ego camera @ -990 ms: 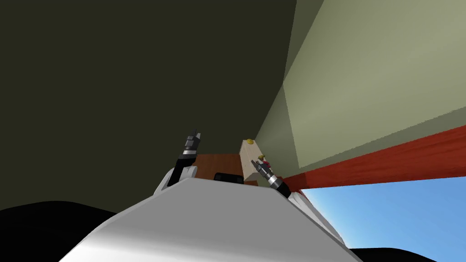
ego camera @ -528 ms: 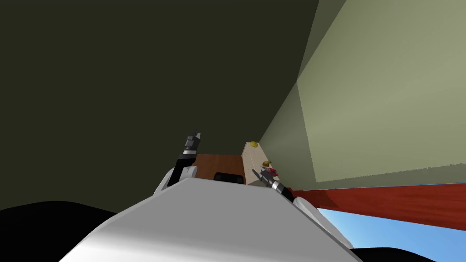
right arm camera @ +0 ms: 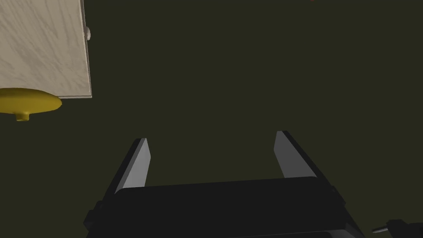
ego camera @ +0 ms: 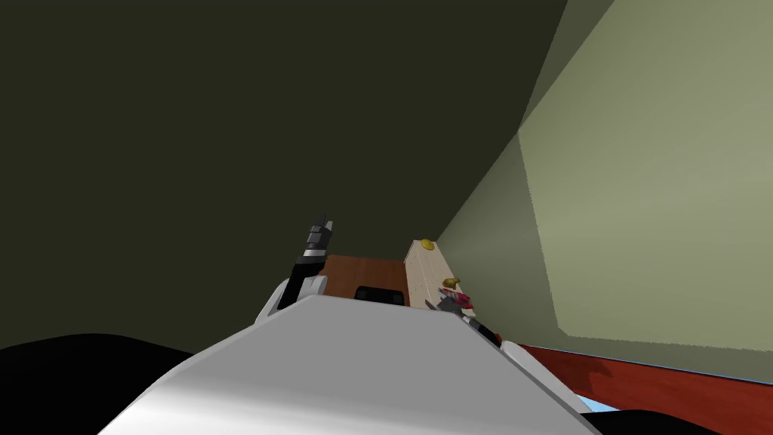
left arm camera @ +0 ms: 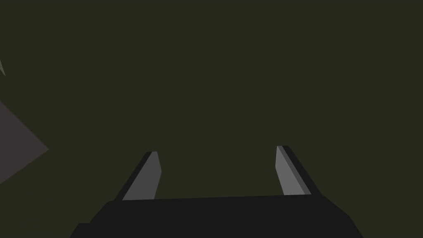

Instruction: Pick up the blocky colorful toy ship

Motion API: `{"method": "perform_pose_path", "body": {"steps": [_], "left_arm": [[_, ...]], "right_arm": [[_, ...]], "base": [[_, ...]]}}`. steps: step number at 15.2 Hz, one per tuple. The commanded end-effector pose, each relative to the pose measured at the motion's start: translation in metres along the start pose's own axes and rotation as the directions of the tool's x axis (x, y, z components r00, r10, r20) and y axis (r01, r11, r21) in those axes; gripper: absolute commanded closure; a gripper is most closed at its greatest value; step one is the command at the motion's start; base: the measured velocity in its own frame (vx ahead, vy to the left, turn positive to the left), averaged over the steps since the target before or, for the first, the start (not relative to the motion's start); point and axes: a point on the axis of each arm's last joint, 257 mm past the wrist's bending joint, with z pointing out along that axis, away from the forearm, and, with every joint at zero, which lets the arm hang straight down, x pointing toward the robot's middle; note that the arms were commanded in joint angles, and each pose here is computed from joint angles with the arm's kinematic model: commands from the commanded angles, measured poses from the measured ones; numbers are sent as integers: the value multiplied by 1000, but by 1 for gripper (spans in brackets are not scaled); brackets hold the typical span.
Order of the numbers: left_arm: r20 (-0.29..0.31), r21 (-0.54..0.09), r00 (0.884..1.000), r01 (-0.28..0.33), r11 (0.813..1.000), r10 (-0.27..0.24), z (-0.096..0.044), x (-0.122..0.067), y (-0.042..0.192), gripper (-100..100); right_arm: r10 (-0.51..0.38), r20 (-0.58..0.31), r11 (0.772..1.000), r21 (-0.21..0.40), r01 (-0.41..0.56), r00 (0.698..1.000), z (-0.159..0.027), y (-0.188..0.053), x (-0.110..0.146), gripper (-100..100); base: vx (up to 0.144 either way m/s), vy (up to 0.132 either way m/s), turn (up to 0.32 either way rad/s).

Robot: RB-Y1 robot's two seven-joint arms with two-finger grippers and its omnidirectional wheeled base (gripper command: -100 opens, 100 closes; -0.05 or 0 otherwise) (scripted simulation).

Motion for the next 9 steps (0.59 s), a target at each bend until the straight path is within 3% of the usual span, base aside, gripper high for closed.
{"method": "perform_pose_path", "body": {"steps": [1, 2, 4, 5, 6, 7, 9], "left_arm": [[0, 0, 1000, 0, 1000, 0, 0, 0, 0, 0], [0, 0, 1000, 0, 1000, 0, 0, 0, 0, 0], [0, 0, 1000, 0, 1000, 0, 0, 0, 0, 0], [0, 0, 1000, 0, 1000, 0, 0, 0, 0, 0], [0, 0, 1000, 0, 1000, 0, 0, 0, 0, 0], [0, 0, 1000, 0, 1000, 0, 0, 0, 0, 0], [0, 0, 1000, 0, 1000, 0, 0, 0, 0, 0]], "right_arm": [[-33, -34, 999, 2, 34, 999, -4, -2, 9, -100], [-74, -106, 997, 3, 75, 992, -15, -9, 35, -100], [-89, -111, 996, 1, 89, 990, -15, -9, 37, -100], [-132, -181, 991, -5, 133, 975, -27, -16, 62, -100], [-143, -185, 990, -7, 144, 972, -27, -16, 63, -100], [-180, -250, 983, -17, 182, 951, -41, -23, 86, -100], [-195, -255, 980, -21, 196, 947, -41, -23, 87, -100]], "base": [[76, 19, 28], [84, 23, 106], [74, 17, 69], [75, 17, 294], [88, 10, -7], [109, 6, 101], [86, 5, 102]]}}
